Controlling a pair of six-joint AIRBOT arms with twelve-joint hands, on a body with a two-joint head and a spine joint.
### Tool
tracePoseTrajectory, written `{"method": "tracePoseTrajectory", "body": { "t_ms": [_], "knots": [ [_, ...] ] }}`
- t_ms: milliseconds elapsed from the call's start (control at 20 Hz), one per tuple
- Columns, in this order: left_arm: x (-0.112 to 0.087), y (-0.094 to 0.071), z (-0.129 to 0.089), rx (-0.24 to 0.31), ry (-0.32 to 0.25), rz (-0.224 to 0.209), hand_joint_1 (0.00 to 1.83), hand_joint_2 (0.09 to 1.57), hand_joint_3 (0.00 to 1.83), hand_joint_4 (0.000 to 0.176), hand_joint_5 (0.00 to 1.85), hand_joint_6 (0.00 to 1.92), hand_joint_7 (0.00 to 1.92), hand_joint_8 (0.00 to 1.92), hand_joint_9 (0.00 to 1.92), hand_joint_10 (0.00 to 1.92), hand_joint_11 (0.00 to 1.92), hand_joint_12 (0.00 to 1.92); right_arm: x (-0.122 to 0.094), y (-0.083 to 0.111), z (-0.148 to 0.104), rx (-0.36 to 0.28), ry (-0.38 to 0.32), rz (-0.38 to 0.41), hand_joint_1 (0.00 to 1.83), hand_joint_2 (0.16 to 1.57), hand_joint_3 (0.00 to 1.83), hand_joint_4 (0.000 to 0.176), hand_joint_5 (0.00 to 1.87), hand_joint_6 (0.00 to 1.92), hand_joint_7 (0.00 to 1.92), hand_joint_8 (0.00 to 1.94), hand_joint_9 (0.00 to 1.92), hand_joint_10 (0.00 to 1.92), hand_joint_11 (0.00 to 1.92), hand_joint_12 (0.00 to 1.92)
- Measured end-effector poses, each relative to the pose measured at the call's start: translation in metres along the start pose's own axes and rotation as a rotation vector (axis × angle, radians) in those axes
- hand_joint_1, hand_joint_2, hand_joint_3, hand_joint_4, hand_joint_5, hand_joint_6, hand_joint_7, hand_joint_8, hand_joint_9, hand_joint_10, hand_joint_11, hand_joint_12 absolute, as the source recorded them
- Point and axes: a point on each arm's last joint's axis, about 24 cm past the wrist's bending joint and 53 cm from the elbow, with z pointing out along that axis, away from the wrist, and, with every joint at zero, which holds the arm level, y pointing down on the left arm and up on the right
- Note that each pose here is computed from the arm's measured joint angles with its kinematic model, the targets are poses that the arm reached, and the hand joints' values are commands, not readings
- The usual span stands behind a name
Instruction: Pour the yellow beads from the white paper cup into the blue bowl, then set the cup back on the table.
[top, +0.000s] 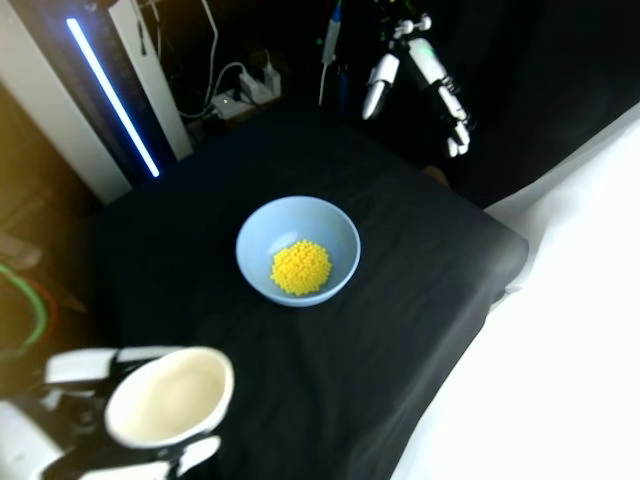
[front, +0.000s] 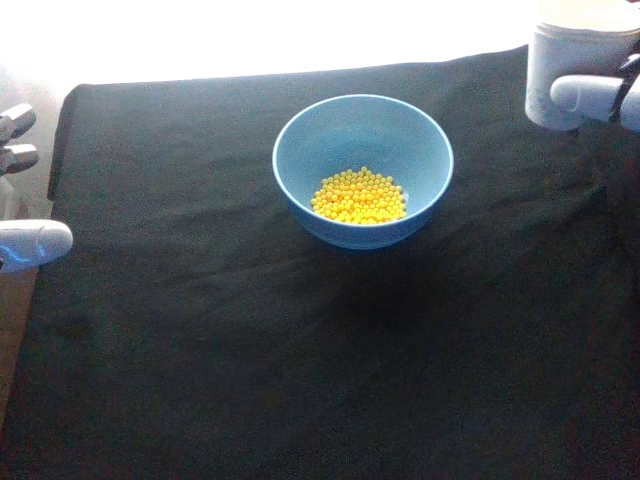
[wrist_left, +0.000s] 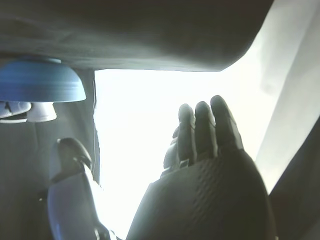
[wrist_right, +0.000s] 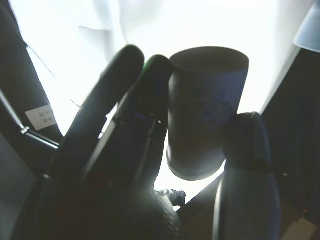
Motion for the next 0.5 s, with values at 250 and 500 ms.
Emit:
{"method": "tracePoseTrajectory", "body": {
  "t_ms": [250,500],
  "knots": [
    [-0.001,-0.001,-0.001,0.008,-0.006,-0.003,0.53,0.84,0.00,0.000,0.00,0.00,0.31,0.00,0.17,0.00,0.00,0.45,0.001,-0.011,-0.002,0.009,-0.015,0.026,1.26,1.07,0.00,0.000,1.04,0.80,1.16,0.78,1.36,0.00,1.00,0.94],
    [-0.001,-0.002,-0.001,0.011,-0.004,-0.005,0.53,0.81,0.00,0.006,0.02,0.01,0.34,0.01,0.14,0.02,0.01,0.01,-0.010,-0.016,-0.004,0.022,-0.037,0.020,1.28,1.04,0.00,0.000,1.09,0.69,1.26,0.63,1.43,0.02,1.08,0.94]
  ]
}}
